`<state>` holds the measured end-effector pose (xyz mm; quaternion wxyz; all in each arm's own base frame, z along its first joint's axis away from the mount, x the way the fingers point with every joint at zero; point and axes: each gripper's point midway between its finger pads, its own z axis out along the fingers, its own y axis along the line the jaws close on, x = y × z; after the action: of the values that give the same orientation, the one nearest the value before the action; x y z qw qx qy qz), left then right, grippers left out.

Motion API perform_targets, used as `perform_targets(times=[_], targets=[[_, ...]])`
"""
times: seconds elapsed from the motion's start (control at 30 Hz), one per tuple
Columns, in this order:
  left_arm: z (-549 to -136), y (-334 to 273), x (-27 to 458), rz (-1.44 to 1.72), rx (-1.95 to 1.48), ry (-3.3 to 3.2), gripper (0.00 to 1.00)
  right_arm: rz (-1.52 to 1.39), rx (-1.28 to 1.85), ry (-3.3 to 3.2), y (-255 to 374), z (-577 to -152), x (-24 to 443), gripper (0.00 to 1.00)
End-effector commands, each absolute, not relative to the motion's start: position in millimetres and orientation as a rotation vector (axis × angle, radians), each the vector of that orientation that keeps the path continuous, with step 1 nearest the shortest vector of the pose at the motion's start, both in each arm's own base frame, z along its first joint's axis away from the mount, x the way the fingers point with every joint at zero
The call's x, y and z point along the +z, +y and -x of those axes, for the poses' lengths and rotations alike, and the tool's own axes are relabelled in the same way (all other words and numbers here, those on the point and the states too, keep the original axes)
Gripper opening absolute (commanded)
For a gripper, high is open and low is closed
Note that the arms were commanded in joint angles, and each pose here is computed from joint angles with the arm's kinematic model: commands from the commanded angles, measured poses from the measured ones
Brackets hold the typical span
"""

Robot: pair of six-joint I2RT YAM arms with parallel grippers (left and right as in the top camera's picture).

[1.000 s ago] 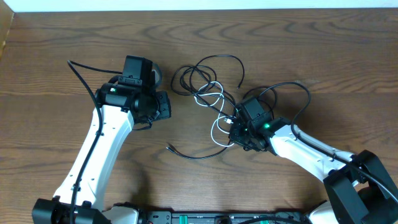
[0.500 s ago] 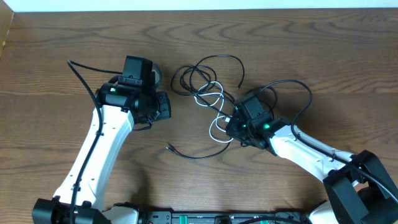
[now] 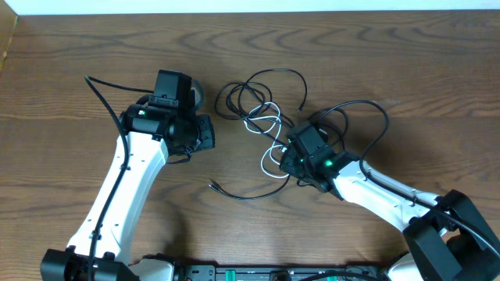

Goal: Untangle cables

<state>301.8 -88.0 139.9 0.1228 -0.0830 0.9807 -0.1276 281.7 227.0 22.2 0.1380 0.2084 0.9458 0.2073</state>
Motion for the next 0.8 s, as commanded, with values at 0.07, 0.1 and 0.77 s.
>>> perform_targets(times=[0.07,0.1,0.77], targets=[[-301.6,-86.2,143.7,0.235,-0.359,2.855,0.42,-0.616,0.490,2.677,220.8,-283.2,19.4,0.29],[-301.5,-86.2,143.7,0.235,-0.359,2.855,0.41,-0.618,0.467,2.660,217.8,-285.6,19.8,0.26],[-301.5,-86.1,143.6,0.236,-0.358,2.855,0.41,-0.114,0.693,2.523,262.3,-314.1,67.9,0.01]])
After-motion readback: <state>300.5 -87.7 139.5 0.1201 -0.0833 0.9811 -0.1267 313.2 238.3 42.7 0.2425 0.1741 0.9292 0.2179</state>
